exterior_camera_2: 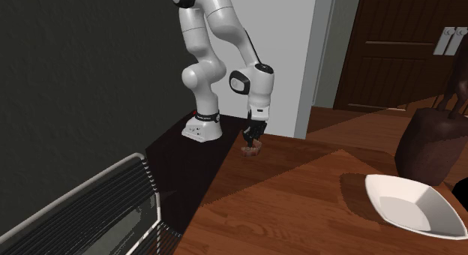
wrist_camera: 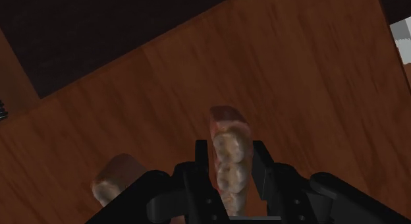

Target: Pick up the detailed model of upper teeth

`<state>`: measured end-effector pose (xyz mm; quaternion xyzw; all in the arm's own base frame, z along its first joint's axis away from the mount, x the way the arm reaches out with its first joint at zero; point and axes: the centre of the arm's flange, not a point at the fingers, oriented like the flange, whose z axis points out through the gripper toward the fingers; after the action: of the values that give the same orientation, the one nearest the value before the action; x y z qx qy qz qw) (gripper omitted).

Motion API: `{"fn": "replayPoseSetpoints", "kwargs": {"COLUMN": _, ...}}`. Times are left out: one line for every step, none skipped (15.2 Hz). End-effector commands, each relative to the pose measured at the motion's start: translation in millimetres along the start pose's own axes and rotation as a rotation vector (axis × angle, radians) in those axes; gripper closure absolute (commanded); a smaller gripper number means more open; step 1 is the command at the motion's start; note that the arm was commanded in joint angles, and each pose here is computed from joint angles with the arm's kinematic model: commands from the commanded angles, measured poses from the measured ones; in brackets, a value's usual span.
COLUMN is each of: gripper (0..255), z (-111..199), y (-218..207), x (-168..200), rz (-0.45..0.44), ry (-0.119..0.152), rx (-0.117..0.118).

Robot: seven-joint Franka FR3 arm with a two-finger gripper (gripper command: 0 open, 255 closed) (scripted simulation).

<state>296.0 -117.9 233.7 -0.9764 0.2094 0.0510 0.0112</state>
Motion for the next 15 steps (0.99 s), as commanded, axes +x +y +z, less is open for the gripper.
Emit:
{"fn": "replayPoseSetpoints", "kwargs": {"gripper": 255, "z": 0, "y": 0, "x": 0, "rz": 0.0, "ry": 0.0, "rx": 0.0}}
{"fn": "replayPoseSetpoints", "kwargs": {"gripper": 255, "z": 0, "y": 0, "x": 0, "rz": 0.0, "ry": 0.0, "rx": 0.0}}
{"fn": "replayPoseSetpoints", "kwargs": {"gripper": 255, "z": 0, "y": 0, "x": 0, "rz": 0.0, "ry": 0.0, "rx": 0.0}}
{"fn": "replayPoseSetpoints", "kwargs": {"gripper": 255, "z": 0, "y": 0, "x": 0, "rz": 0.0, "ry": 0.0, "rx": 0.0}}
{"fn": "replayPoseSetpoints", "kwargs": {"gripper": 255, "z": 0, "y": 0, "x": 0, "rz": 0.0, "ry": 0.0, "rx": 0.0}}
{"fn": "replayPoseSetpoints", "kwargs": {"gripper": 255, "z": 0, "y": 0, "x": 0, "rz": 0.0, "ry": 0.0, "rx": 0.0}}
{"fn": "replayPoseSetpoints", "kwargs": {"gripper": 255, "z": 0, "y": 0, "x": 0, "rz": 0.0, "ry": 0.0, "rx": 0.0}}
{"fn": "replayPoseSetpoints", "kwargs": {"gripper": 255, "z": 0, "y": 0, "x": 0, "rz": 0.0, "ry": 0.0, "rx": 0.0}}
{"fn": "replayPoseSetpoints", "kwargs": {"gripper": 255, "z": -5, "y": 0, "x": -1, "rz": 0.0, "ry": 0.0, "rx": 0.0}}
{"fn": "replayPoseSetpoints", "kwargs": {"gripper": 255, "z": -10, "y": 0, "x": -1, "rz": 0.0, "ry": 0.0, "rx": 0.0}}
{"fn": "replayPoseSetpoints", "kwargs": {"gripper": 255, "z": -16, "y": 0, "x": -2, "rz": 0.0, "ry": 0.0, "rx": 0.0}}
{"fn": "replayPoseSetpoints", "kwargs": {"gripper": 255, "z": -21, "y": 0, "x": -2, "rz": 0.0, "ry": 0.0, "rx": 0.0}}
{"fn": "replayPoseSetpoints", "kwargs": {"gripper": 255, "z": -26, "y": 0, "x": -3, "rz": 0.0, "ry": 0.0, "rx": 0.0}}
{"fn": "replayPoseSetpoints", "kwargs": {"gripper": 255, "z": -31, "y": 0, "x": -4, "rz": 0.0, "ry": 0.0, "rx": 0.0}}
{"fn": "replayPoseSetpoints", "kwargs": {"gripper": 255, "z": -37, "y": 0, "x": -4, "rz": 0.0, "ry": 0.0, "rx": 0.0}}
